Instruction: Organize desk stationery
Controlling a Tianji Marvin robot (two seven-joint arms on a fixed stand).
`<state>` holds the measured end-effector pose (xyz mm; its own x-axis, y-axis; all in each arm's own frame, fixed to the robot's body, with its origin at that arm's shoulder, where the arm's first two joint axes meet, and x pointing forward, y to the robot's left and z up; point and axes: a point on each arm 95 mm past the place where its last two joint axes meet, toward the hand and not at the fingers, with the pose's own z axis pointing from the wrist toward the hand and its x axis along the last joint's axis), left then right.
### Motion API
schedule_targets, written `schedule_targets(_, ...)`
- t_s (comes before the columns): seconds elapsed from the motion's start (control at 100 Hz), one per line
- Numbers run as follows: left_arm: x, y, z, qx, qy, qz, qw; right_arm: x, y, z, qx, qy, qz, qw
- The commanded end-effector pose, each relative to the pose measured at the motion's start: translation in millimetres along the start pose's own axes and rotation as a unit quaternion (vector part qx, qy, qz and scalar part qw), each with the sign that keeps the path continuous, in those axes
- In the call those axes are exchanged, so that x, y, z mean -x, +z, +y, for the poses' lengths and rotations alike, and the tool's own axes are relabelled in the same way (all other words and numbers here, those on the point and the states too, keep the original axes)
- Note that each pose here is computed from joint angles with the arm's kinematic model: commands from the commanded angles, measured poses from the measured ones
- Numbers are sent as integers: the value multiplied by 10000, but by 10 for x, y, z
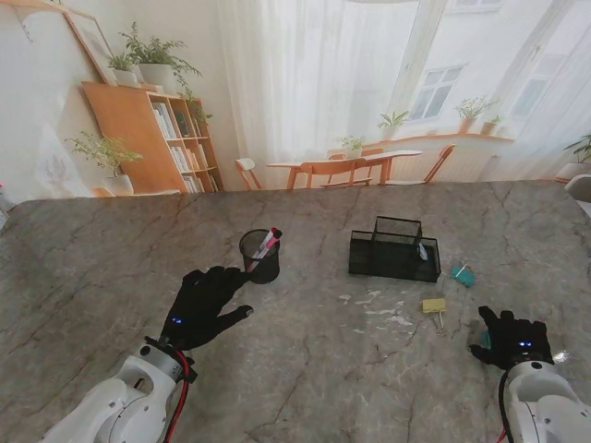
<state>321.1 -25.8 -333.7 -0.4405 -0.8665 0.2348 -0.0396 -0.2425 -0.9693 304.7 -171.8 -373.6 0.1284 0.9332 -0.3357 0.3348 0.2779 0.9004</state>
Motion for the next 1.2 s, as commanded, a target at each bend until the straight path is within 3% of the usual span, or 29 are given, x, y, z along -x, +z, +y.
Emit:
schedule_targets(0.0,-26,-11,12,2,-34,8,10000,-16,-46,-172,-267,-41,9,9996)
schedule_targets(0.58,-32,-11,6,1,-48,12,10000,-59,-114,-409,-355,-87,-159,9992)
schedule_targets(1.19,-41,3,10,38,-31,27,10000,-83,-144,-517,-254,485,-460,9974)
